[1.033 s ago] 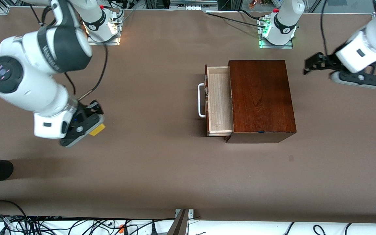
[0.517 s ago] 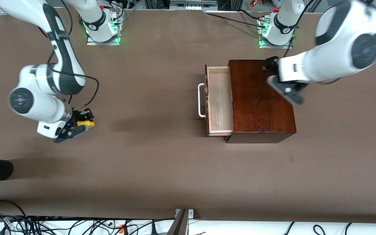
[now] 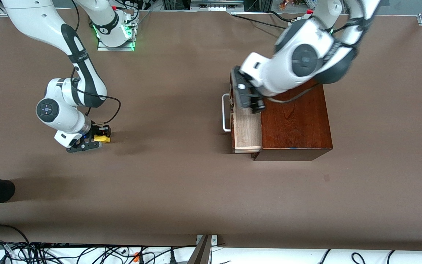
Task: Open drawer, take yellow block, close drawer
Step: 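Lift the yellow cube out and carry it away from the box, then place the cube on the table while the left gripper pushes the drawer shut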
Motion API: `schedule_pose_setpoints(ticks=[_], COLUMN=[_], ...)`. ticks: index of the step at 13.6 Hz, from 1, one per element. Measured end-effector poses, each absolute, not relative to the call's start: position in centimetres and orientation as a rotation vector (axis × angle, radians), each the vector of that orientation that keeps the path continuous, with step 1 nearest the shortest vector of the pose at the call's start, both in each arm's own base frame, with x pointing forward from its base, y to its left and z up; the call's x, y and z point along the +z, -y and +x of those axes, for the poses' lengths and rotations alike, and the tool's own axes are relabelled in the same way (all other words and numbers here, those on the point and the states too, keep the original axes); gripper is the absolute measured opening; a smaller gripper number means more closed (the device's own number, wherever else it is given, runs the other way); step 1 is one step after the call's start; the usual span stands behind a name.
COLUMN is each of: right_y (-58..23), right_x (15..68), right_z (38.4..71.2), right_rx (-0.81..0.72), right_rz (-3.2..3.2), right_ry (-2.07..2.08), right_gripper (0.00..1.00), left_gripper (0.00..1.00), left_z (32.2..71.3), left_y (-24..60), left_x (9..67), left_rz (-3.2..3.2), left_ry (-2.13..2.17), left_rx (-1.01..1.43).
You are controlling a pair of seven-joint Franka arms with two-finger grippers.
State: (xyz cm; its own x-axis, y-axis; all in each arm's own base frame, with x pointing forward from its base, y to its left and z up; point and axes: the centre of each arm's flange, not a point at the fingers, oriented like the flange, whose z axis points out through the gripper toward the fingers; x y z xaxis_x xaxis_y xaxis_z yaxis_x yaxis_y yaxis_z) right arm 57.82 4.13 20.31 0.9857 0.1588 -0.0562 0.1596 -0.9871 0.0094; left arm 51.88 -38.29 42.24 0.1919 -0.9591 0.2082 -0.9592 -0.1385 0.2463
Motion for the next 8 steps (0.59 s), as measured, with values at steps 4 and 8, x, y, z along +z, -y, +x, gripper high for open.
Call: schedule_pose_setpoints(ticks=[4,8], right_y=[-4.0,-4.1], right_x=[19.3,23.5], right_z=[57.2,58.8], right_rx=[-0.093,-0.001], right_rz=[3.118,3.127], right_ry=[-0.214,-0.212], right_gripper=[0.6,0.99], left_gripper=[1.0,1.0], left_z=[48.1,47.9], left_y=[46.8,47.9], left_x=[36.0,31.3], left_rz=[2.01,1.961], left_ry=[2.126,2.287], left_rx=[0.088,0.068])
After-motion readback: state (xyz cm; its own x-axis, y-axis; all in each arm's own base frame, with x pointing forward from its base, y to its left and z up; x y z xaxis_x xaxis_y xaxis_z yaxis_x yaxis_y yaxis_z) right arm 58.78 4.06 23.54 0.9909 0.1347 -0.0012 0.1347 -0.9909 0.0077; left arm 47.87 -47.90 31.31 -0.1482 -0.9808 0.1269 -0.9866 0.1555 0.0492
